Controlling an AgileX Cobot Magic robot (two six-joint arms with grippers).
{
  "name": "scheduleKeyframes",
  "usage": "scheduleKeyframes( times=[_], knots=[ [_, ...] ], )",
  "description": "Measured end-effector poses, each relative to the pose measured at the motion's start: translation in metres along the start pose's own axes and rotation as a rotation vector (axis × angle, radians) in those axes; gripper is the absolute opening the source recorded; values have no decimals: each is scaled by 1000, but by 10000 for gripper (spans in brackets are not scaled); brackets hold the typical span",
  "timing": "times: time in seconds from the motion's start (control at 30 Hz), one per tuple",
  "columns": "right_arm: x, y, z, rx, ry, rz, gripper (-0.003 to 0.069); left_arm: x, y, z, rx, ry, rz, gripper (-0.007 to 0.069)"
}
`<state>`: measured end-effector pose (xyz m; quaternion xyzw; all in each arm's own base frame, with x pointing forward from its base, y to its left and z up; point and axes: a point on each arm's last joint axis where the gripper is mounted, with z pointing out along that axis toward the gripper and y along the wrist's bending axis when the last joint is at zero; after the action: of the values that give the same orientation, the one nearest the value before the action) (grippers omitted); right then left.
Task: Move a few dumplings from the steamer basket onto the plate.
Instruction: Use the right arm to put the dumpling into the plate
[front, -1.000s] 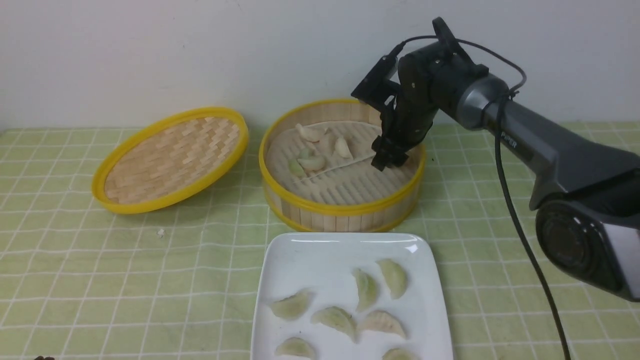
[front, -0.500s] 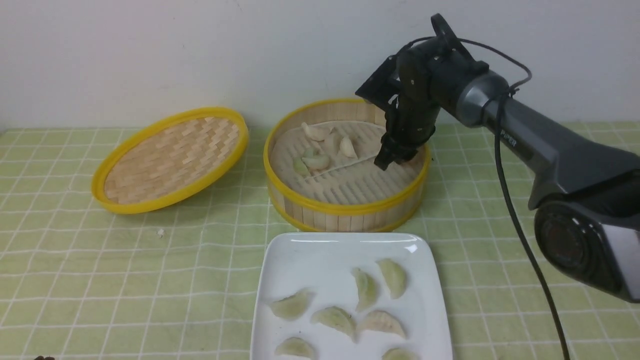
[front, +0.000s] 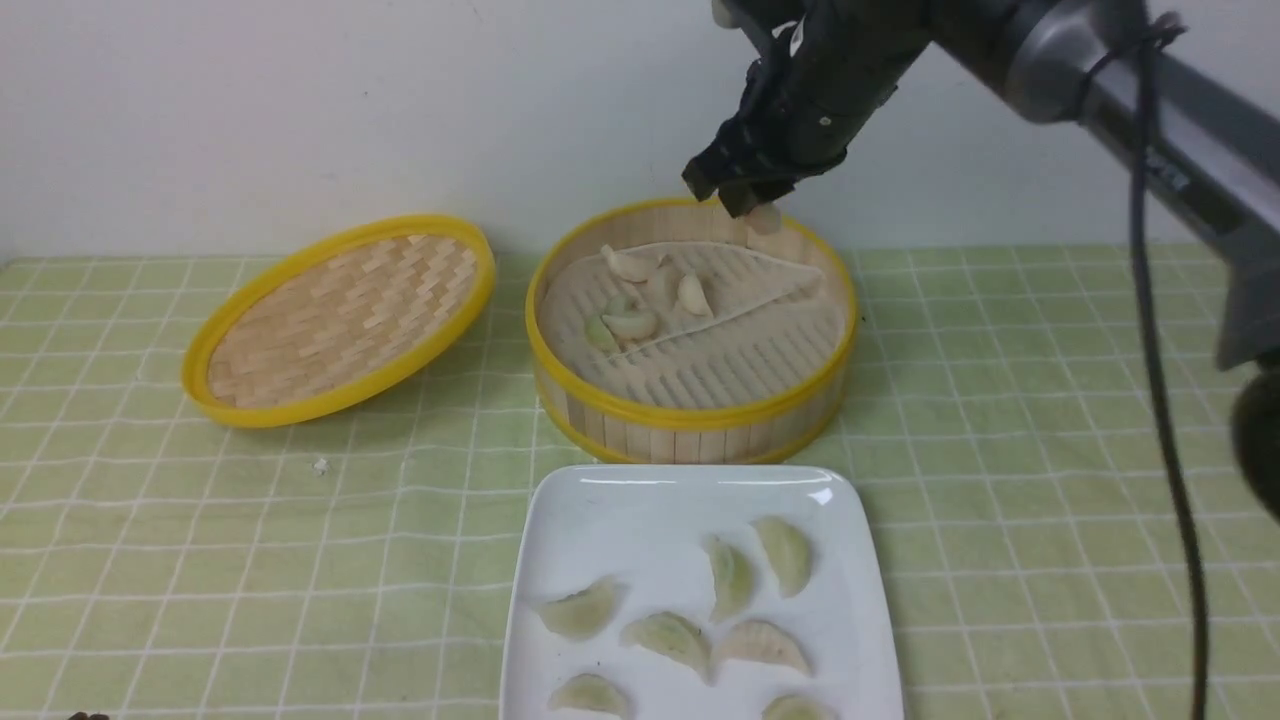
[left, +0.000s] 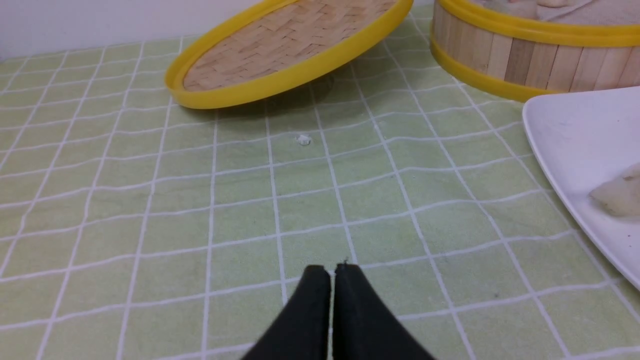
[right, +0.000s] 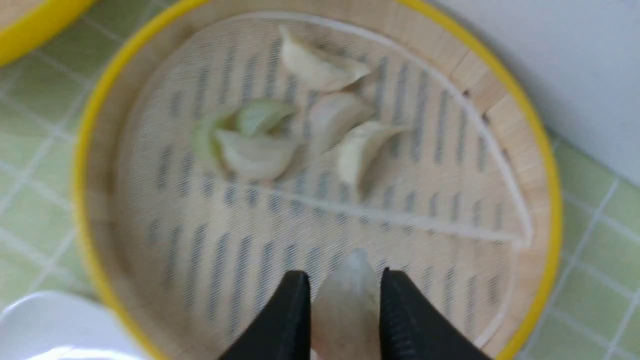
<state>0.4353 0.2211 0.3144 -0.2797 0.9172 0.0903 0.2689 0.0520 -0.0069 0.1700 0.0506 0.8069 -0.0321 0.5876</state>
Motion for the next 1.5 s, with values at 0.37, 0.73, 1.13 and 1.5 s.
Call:
scheduleKeyframes(
  times=[0.37, 0.73, 1.13, 1.5],
  knots=[
    [77, 85, 22, -228, 294, 30, 162, 0, 0, 0, 0, 0, 0, -6],
    [92, 108, 67, -211, 357, 58, 275, 0, 0, 0, 0, 0, 0, -6],
    [51, 100, 15, -113, 210, 21, 353, 0, 0, 0, 0, 0, 0, -6],
    [80, 82, -231, -35, -247, 62, -12, 0, 0, 0, 0, 0, 0, -6]
  ],
)
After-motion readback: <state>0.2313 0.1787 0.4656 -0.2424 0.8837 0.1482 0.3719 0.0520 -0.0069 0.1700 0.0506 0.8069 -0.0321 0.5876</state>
